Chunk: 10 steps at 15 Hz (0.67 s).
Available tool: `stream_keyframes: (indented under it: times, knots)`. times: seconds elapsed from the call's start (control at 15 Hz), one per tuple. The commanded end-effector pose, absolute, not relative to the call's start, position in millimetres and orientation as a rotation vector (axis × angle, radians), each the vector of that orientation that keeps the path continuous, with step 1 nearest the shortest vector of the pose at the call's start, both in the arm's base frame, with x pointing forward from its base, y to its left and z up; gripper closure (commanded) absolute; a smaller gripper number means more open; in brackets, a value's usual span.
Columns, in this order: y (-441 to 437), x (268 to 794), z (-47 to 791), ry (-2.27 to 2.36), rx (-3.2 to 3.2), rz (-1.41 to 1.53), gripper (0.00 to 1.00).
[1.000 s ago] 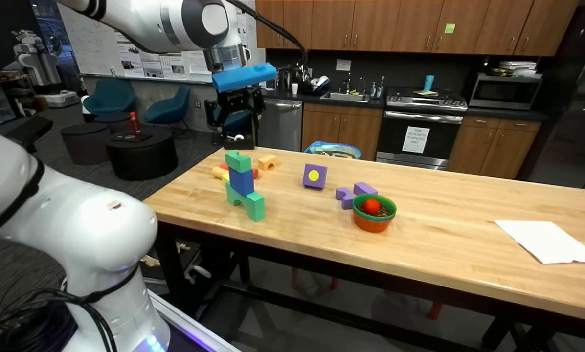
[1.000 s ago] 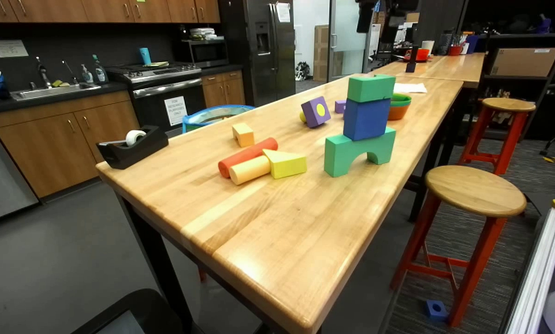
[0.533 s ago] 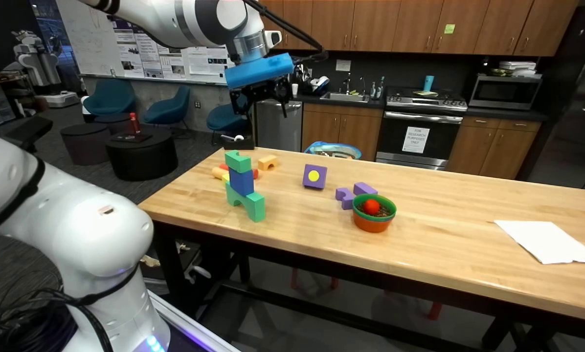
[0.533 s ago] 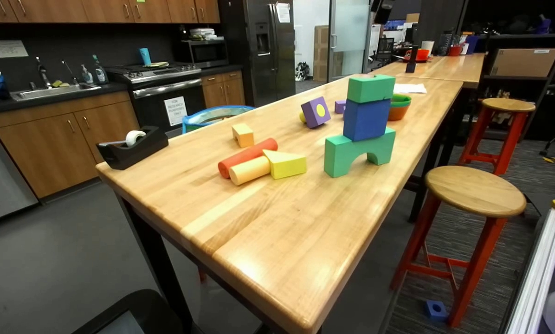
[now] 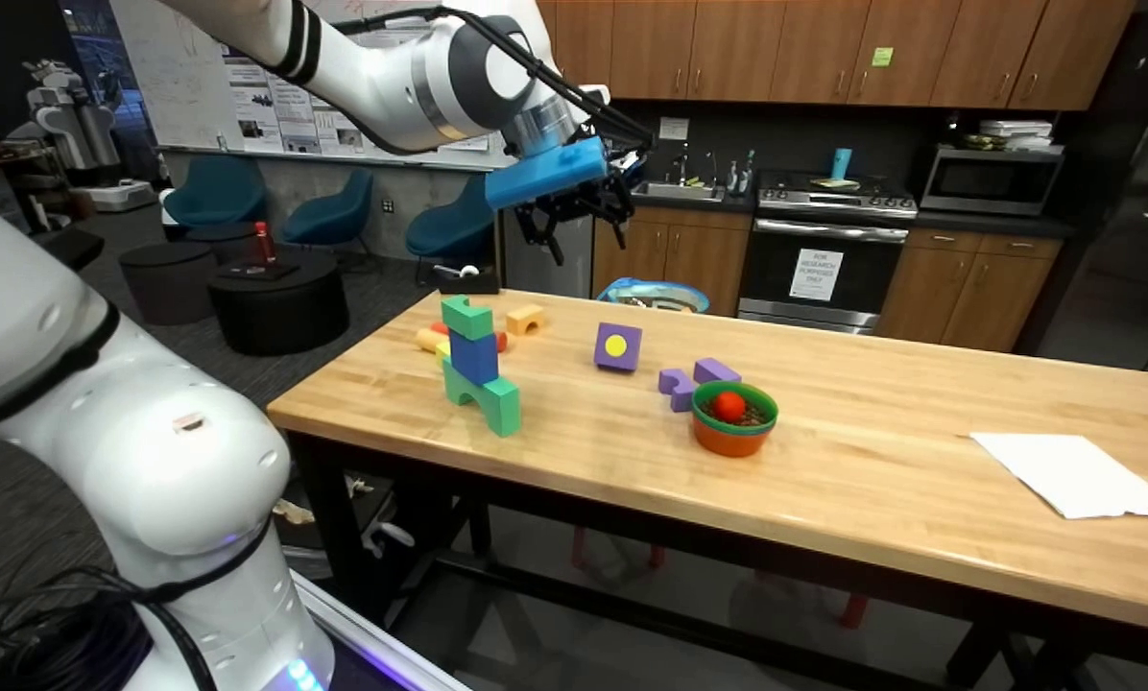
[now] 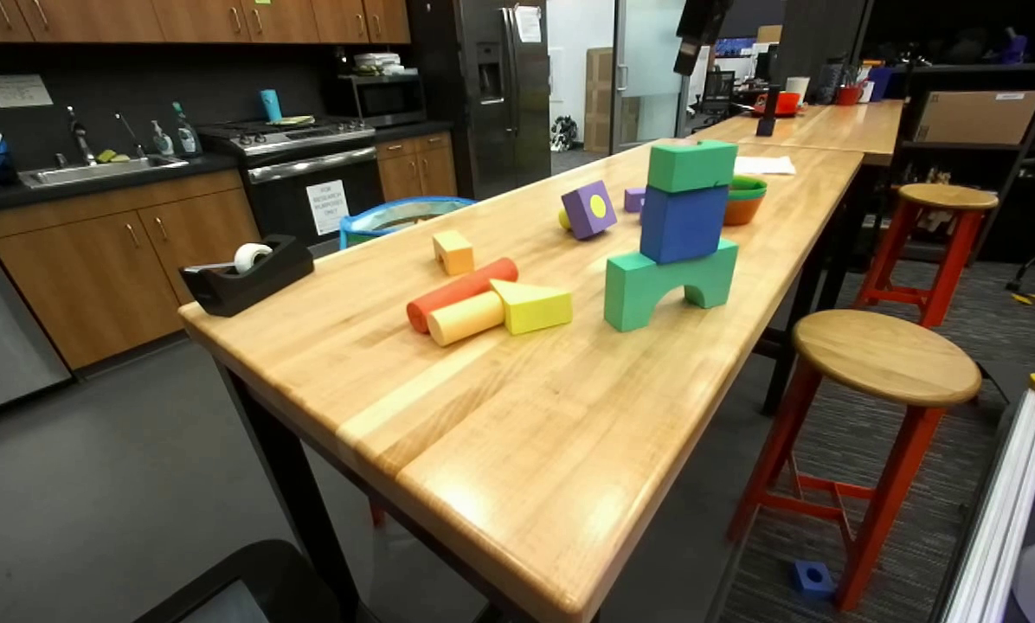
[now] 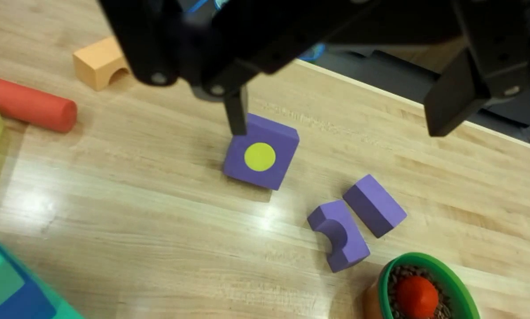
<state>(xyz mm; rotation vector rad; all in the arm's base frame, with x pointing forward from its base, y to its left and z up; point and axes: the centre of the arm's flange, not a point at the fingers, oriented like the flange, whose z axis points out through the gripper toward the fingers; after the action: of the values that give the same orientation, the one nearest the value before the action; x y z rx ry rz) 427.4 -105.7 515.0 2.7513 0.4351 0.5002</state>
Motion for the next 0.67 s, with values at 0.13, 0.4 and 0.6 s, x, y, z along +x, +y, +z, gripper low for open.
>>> stream_keyframes:
  times: [0.13,0.4,0.6]
  knots:
    - [-118.2,473.9,486.6,0.412,2.701,0.370,0.00]
    - [-129.8,495.1,462.7,0.413,2.688,0.278,0.00]
    - [-145.0,509.4,444.4,0.408,2.700,0.227,0.00]
